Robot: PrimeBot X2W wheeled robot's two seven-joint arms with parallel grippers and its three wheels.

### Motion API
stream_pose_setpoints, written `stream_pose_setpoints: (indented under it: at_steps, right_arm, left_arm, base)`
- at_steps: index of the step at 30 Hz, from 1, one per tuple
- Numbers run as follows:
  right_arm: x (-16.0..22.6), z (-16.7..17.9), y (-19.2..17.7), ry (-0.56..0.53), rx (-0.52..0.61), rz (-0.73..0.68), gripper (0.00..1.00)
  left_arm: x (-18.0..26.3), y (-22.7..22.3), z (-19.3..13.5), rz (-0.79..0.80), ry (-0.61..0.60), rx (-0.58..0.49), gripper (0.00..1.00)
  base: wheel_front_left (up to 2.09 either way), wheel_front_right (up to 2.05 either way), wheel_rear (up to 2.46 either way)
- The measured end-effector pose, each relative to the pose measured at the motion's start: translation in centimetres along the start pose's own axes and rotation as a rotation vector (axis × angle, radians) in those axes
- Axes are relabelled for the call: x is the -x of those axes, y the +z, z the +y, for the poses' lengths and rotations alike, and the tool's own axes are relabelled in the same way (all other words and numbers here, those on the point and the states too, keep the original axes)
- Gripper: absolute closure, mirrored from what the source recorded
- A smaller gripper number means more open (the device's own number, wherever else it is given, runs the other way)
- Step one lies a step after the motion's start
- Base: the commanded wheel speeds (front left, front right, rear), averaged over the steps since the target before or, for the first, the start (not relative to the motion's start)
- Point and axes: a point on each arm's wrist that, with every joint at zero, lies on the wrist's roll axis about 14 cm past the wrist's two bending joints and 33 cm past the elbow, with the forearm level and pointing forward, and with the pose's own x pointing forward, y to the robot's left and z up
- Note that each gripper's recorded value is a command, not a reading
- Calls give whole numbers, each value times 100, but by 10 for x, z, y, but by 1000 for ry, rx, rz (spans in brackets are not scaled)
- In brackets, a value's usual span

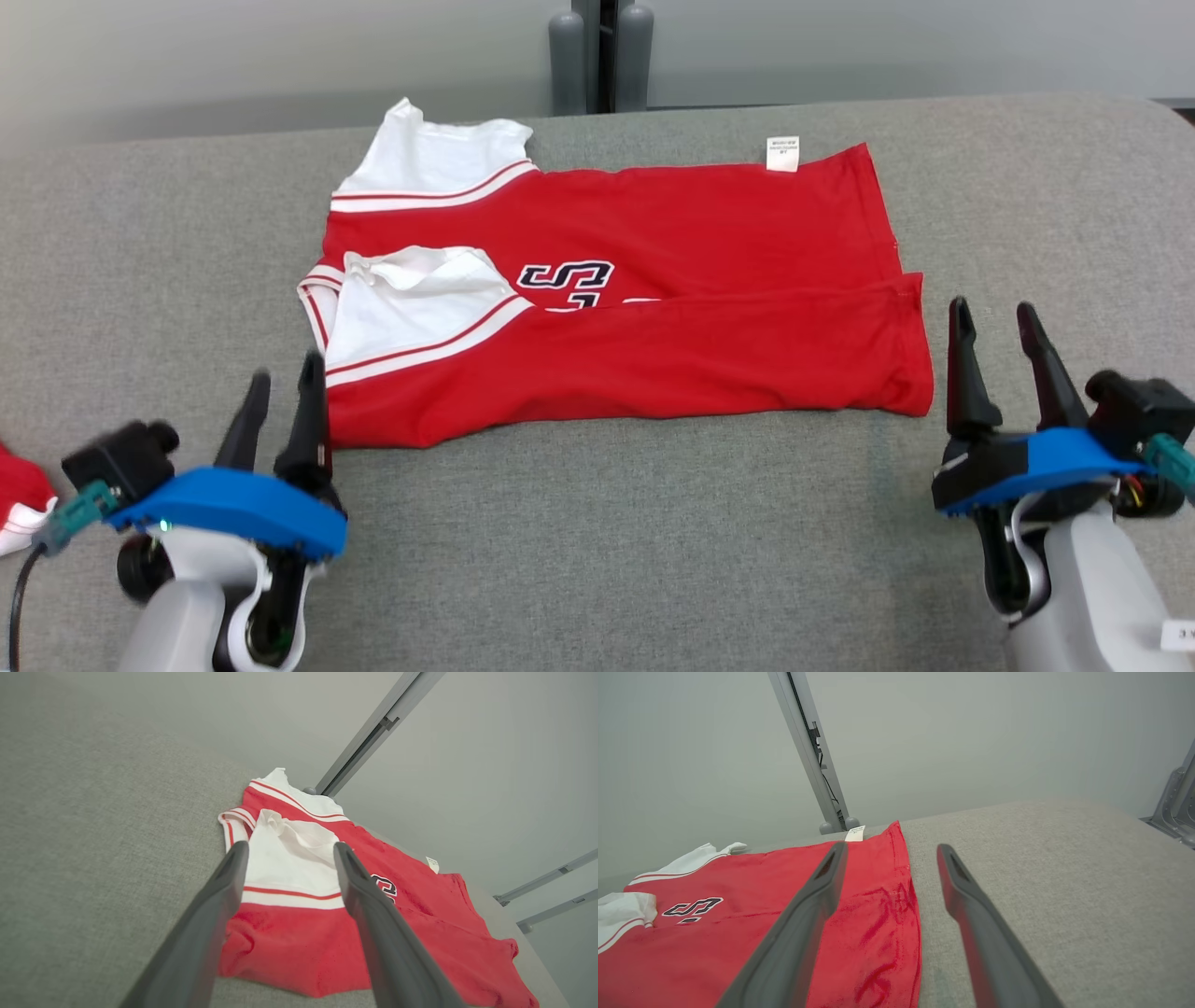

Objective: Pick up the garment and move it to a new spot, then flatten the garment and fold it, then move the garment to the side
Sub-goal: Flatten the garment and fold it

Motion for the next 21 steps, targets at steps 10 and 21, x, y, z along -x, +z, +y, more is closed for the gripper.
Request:
stream_pose_setpoints:
  at_steps: [10, 21]
  right_arm:
    - [21, -1, -15, 13, 53, 92, 0]
    - [21, -5, -40, 6, 65, 190, 0]
  left_arm:
    - [22, -43, 27, 195, 150, 46, 0]
    - [6, -64, 36, 272, 213, 106, 69]
  base:
    - [0, 0, 0]
    - [0, 0, 0]
